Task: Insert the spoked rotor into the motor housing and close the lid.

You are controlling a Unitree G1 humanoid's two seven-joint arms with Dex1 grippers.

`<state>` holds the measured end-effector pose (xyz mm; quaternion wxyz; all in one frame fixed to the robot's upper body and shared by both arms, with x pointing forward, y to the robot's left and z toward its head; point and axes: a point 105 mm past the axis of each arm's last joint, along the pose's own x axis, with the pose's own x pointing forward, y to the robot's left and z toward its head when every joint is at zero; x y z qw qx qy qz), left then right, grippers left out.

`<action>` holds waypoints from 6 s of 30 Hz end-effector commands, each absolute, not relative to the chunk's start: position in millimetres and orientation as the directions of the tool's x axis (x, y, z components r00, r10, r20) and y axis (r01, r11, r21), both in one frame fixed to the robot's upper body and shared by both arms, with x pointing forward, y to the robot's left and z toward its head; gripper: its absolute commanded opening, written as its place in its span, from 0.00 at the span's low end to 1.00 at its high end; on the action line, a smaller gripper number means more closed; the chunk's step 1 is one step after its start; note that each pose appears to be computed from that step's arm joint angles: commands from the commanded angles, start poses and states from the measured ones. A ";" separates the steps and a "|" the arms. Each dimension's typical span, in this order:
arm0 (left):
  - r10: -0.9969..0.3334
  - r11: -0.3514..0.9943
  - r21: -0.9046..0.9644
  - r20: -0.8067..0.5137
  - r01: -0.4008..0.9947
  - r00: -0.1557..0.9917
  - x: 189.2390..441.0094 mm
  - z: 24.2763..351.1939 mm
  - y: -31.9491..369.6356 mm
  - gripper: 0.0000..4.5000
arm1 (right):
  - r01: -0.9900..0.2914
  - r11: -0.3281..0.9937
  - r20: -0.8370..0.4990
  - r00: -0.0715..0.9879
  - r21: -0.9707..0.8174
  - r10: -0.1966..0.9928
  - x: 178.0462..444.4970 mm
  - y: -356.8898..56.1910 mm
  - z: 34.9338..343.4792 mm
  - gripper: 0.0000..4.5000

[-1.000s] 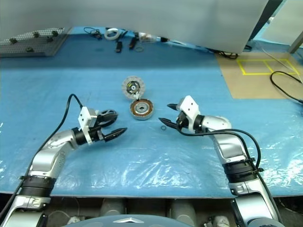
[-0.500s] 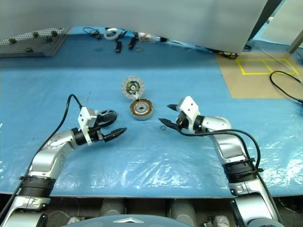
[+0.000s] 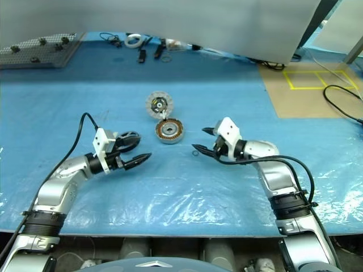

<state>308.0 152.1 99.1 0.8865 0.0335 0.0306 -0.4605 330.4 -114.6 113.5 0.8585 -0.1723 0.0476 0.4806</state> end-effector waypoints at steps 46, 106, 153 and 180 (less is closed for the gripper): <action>-0.810 0.578 0.058 -0.078 0.814 0.581 298.8 106.3 153.9 0.98 | -0.855 0.395 -0.199 0.474 -0.335 0.858 348.0 -83.2 125.6 0.76; -0.794 0.592 0.116 -0.086 0.797 0.602 280.6 97.5 157.3 0.98 | -0.920 -0.209 -0.770 0.135 -0.331 0.624 390.8 2.5 127.0 0.76; -0.835 0.540 0.058 -0.087 0.840 0.543 279.0 88.0 136.0 0.98 | -0.909 -0.416 -0.880 -0.194 -0.003 0.432 308.5 -18.5 117.3 0.45; -0.841 0.532 0.048 -0.088 0.845 0.534 277.0 86.5 134.2 0.98 | -0.979 -0.154 -0.885 -0.186 0.132 0.427 295.7 10.8 76.3 0.45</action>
